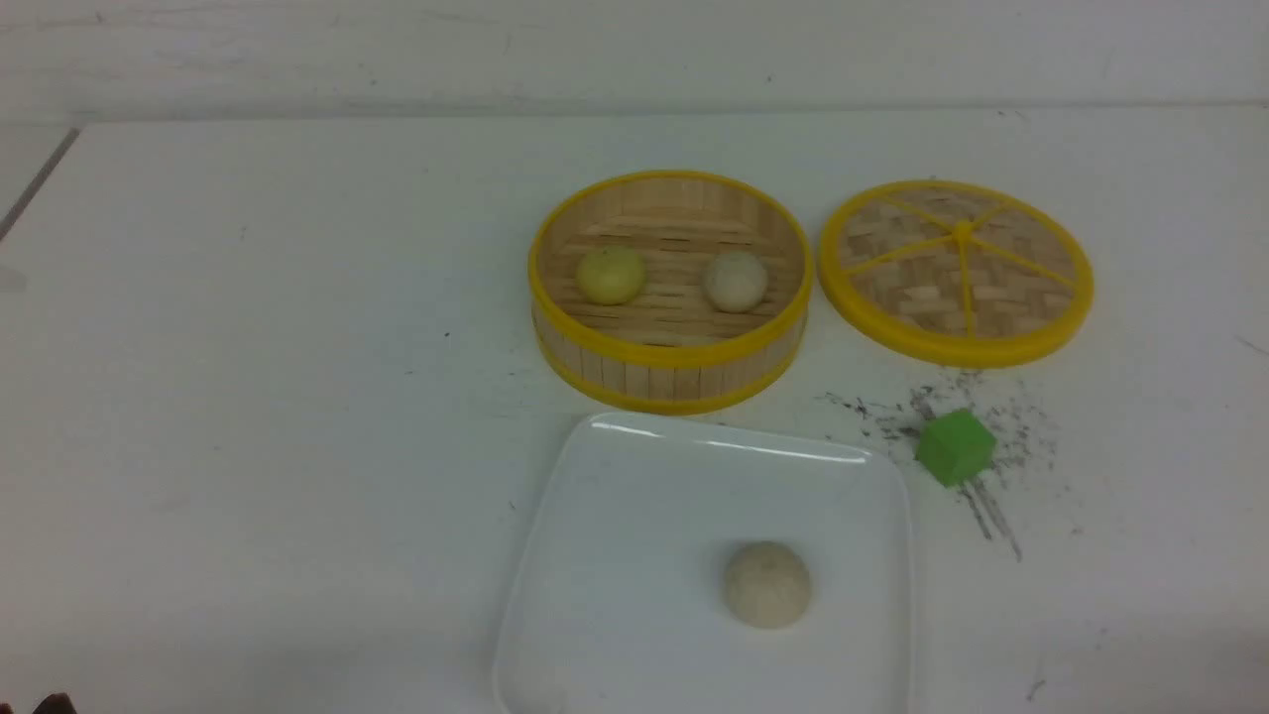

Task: Put the steamed buns into the plate on the white tablecloth.
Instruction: 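Reach toward a bun in the bamboo steamer with the right gripper, then move the steamed bun from the bamboo steamer onto the white plate with the right gripper, then reach into the bamboo steamer and grasp a bun with the left gripper, then carry the bun from the bamboo steamer to the plate with the left gripper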

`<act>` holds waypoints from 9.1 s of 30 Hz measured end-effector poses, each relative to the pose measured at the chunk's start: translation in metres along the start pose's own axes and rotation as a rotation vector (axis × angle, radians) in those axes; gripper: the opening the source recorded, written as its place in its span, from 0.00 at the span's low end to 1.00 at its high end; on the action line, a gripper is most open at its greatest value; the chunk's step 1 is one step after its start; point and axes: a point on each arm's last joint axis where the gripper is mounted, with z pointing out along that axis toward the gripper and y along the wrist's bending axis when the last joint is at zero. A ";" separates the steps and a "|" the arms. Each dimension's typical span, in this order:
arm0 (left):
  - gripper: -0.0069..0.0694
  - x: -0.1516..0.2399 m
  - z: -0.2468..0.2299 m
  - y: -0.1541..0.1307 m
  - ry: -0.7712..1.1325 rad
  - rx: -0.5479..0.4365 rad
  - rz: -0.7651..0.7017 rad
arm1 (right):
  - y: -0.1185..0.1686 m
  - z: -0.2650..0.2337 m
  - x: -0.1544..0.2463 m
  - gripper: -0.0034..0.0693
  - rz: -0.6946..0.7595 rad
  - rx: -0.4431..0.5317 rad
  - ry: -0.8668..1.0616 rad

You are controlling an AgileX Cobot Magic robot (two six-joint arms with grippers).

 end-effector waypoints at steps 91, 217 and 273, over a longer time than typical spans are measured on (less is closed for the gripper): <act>0.09 -0.115 0.037 -0.040 0.862 0.138 -0.261 | 0.056 0.085 -0.169 0.08 0.070 -0.287 0.705; 0.54 -0.228 0.214 -0.171 0.917 0.433 -0.012 | 0.098 0.037 -0.159 0.03 -0.429 -0.369 0.800; 0.11 -0.253 0.297 -0.250 0.758 0.385 0.071 | 0.101 0.051 -0.146 0.06 -0.398 -0.382 0.724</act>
